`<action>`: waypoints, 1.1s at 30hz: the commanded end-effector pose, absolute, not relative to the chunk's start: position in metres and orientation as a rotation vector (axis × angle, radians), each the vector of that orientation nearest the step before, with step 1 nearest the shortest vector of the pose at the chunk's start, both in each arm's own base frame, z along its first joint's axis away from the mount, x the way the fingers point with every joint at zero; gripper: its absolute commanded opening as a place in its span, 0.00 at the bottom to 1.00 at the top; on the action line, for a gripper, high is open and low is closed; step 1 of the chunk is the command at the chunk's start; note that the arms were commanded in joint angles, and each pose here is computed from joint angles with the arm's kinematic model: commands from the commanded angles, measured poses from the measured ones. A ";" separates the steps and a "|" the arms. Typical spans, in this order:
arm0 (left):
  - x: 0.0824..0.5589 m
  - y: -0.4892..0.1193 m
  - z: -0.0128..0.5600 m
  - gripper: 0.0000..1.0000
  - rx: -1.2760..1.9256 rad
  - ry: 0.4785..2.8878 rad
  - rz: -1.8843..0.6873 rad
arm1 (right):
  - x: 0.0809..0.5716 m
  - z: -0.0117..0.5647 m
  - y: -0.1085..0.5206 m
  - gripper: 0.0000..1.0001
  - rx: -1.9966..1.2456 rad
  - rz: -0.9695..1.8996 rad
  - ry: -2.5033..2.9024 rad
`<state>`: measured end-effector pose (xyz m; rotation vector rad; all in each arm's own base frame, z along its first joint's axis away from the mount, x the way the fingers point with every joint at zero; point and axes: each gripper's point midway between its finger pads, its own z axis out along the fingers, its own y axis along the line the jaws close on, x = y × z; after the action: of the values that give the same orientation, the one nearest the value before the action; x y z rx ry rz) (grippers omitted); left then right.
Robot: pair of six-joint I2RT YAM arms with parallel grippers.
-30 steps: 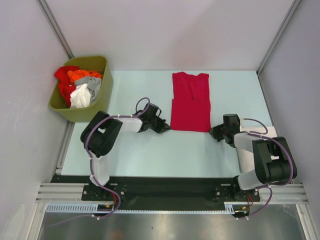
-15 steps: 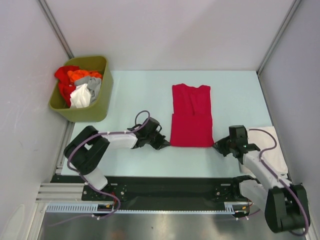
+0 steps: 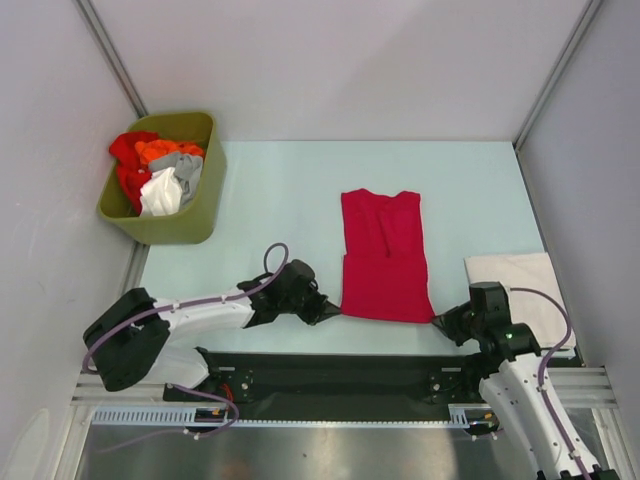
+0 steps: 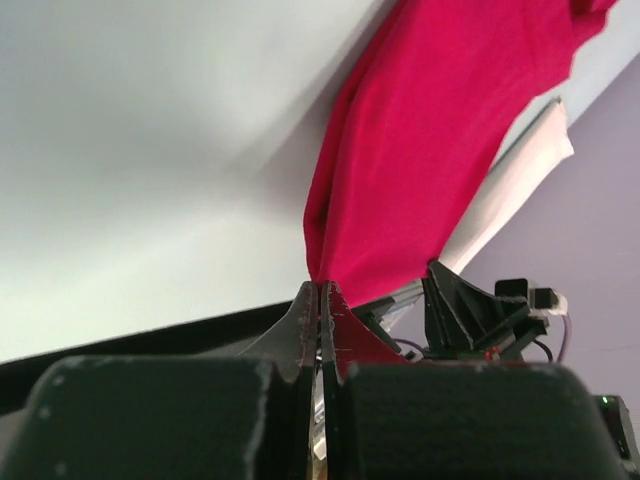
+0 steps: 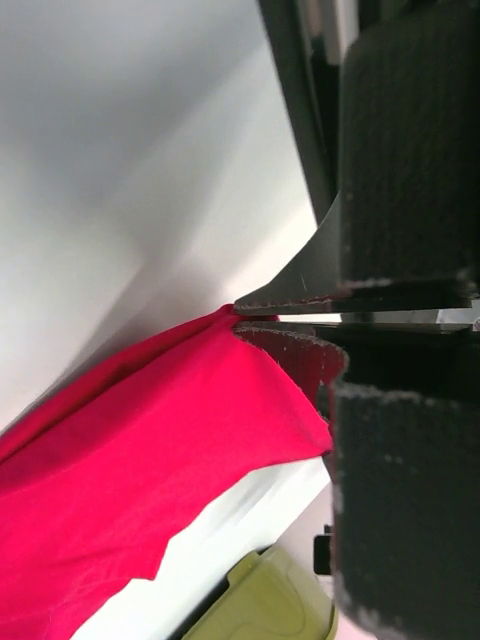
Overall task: Fold and stack the t-shirts
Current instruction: Fold the tshirt
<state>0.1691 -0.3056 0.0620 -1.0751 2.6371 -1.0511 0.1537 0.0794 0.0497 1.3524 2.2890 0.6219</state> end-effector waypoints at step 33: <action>0.449 -0.314 0.174 0.00 -0.838 2.278 -1.105 | 0.482 0.165 0.068 0.00 0.734 0.611 2.259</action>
<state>0.4237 -0.3183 0.1576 -0.8808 2.3276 -1.0821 0.4563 0.0694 0.1501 0.8352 2.3023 0.5577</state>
